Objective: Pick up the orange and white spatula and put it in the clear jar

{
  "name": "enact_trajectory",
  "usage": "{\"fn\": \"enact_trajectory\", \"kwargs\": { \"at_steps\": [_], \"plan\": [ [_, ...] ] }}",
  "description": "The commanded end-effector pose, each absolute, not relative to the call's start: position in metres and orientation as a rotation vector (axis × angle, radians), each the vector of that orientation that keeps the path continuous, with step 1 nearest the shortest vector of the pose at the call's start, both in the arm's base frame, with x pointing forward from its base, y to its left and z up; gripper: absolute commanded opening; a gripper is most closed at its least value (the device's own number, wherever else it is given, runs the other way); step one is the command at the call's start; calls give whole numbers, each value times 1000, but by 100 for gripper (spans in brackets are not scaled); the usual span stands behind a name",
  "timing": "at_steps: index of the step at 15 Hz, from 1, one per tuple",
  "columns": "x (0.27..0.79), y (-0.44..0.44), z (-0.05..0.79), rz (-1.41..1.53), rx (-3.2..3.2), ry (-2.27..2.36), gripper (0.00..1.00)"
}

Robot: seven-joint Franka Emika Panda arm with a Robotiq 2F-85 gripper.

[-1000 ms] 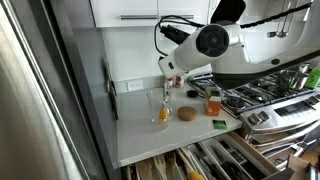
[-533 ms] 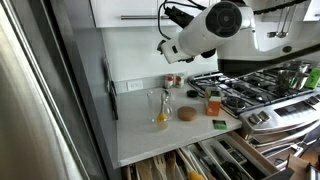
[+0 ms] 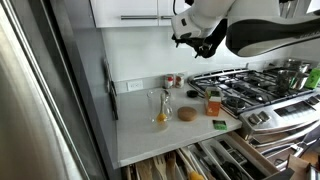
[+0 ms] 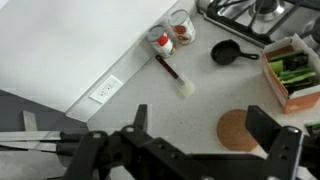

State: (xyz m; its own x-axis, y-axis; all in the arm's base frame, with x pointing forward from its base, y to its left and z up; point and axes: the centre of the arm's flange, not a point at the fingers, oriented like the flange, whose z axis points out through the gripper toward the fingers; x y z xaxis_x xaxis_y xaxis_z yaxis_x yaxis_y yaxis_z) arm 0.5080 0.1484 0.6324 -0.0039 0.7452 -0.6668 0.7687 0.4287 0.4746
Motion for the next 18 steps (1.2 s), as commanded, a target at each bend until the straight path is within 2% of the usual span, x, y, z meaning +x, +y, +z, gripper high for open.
{"fn": "enact_trajectory", "kwargs": {
  "at_steps": [1, 12, 18],
  "plan": [
    [498, 135, 656, -10, 1541, 1777, 100],
    [495, 87, 637, 91, 2232, 1797, 100],
    [495, 72, 627, 207, 2586, 1643, 100]
  ]
}}
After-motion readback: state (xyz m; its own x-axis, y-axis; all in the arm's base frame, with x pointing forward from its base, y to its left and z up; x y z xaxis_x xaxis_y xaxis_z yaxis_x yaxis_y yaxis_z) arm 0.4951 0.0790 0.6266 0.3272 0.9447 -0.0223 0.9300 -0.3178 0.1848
